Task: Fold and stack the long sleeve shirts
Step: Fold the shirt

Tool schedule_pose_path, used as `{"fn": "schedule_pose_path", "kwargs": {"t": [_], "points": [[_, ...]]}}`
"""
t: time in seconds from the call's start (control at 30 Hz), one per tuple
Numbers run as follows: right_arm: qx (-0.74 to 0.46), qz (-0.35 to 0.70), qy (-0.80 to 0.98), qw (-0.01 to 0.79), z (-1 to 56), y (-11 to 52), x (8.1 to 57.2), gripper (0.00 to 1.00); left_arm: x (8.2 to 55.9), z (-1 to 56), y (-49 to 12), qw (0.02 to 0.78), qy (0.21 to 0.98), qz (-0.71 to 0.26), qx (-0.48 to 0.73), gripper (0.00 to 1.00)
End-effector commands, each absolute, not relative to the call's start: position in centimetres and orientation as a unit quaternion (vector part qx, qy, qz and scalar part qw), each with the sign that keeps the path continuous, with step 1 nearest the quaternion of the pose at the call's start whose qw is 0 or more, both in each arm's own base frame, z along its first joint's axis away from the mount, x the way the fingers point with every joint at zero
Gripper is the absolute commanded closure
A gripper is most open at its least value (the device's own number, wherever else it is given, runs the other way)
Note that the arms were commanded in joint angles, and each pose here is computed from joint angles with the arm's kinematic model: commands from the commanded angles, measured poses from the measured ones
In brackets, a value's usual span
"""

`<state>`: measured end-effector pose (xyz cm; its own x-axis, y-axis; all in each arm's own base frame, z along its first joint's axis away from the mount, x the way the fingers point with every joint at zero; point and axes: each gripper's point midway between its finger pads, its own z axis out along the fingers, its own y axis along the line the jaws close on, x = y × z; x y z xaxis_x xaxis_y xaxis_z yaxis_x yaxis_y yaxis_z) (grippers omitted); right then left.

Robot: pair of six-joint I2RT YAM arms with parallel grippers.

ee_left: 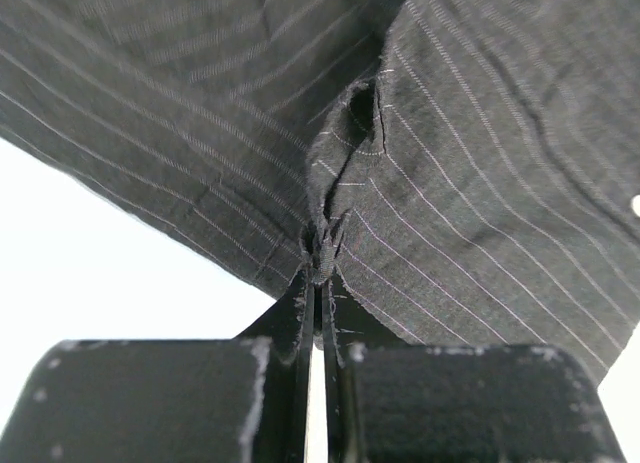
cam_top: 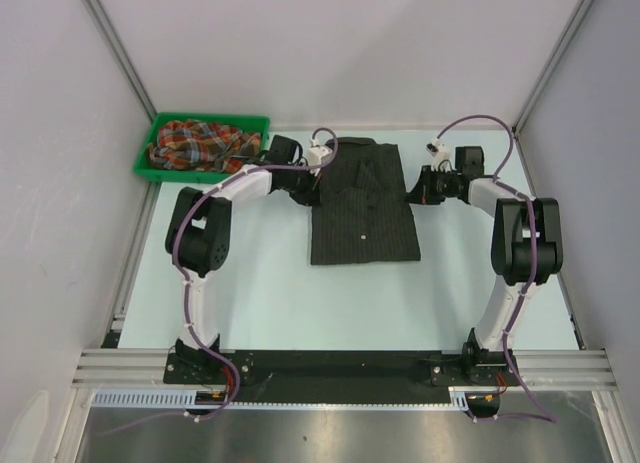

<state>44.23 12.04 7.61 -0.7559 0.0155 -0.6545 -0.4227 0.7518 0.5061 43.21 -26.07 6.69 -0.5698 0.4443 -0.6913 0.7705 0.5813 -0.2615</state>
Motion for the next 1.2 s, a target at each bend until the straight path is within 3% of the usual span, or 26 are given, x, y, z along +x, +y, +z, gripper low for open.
{"fn": "schedule_pose_path", "kwargs": {"t": [0.0,0.1,0.13,0.17,0.2,0.27,0.3,0.37,0.4,0.53,0.67,0.77,0.9,1.17], "points": [[-0.114,0.326,0.881,0.323,5.9,12.6,45.5,1.0,43.7,5.2,-25.6,0.269,0.86,-0.261,0.346,0.98],[-0.116,0.322,0.882,0.324,6.1,12.7,45.7,0.99,43.6,4.7,-25.2,0.256,0.868,-0.265,0.332,0.93],[-0.115,0.322,0.884,0.32,6.2,12.6,45.6,0.95,43.6,4.6,-24.9,0.254,0.872,-0.259,0.33,0.92],[-0.118,0.322,0.883,0.321,6.7,12.6,45.7,0.84,43.5,4.8,-24.8,0.253,0.871,-0.262,0.329,0.89],[-0.121,0.321,0.882,0.322,7.3,12.4,45.7,0.77,43.3,5.2,-24.8,0.252,0.87,-0.269,0.328,0.76],[-0.118,0.324,0.884,0.317,8.5,11.7,45.0,0.58,43.2,7.5,-24.0,0.267,0.865,-0.284,0.315,0.65],[-0.125,0.323,0.882,0.319,9.1,11.6,44.6,0.54,43.1,8.7,-23.8,0.275,0.864,-0.299,0.299,0.55],[-0.115,0.32,0.875,0.344,12.0,9.5,44.0,0.42,42.3,13.1,-22.6,0.319,0.837,-0.347,0.278,0.45],[-0.118,0.322,0.871,0.353,13.2,9.2,43.6,0.39,42.2,14.8,-22.4,0.341,0.823,-0.364,0.271,0.33],[-0.121,0.416,0.843,0.32,16.9,11.9,38.6,0.25,35.4,18.6,-24.2,0.335,0.77,-0.459,0.292,0.18],[-0.12,0.521,0.812,0.236,17.3,18.3,32.5,0.08,26.7,16.6,-28.0,0.233,0.74,-0.561,0.287,0.11],[-0.127,0.562,0.799,0.174,15.7,22.3,29.1,0.01,23.8,16.2,-31.0,0.191,0.722,-0.602,0.283,0.09],[-0.122,0.58,0.796,0.123,12.7,24.5,27.9,0.0,24.1,14.6,-33.6,0.154,0.722,-0.629,0.244,0.09],[0.005,0.567,0.823,0.037,2.5,21.2,28.9,0.05,27.3,3.0,-31.0,0.087,0.815,-0.566,0.093,0.1]]}}
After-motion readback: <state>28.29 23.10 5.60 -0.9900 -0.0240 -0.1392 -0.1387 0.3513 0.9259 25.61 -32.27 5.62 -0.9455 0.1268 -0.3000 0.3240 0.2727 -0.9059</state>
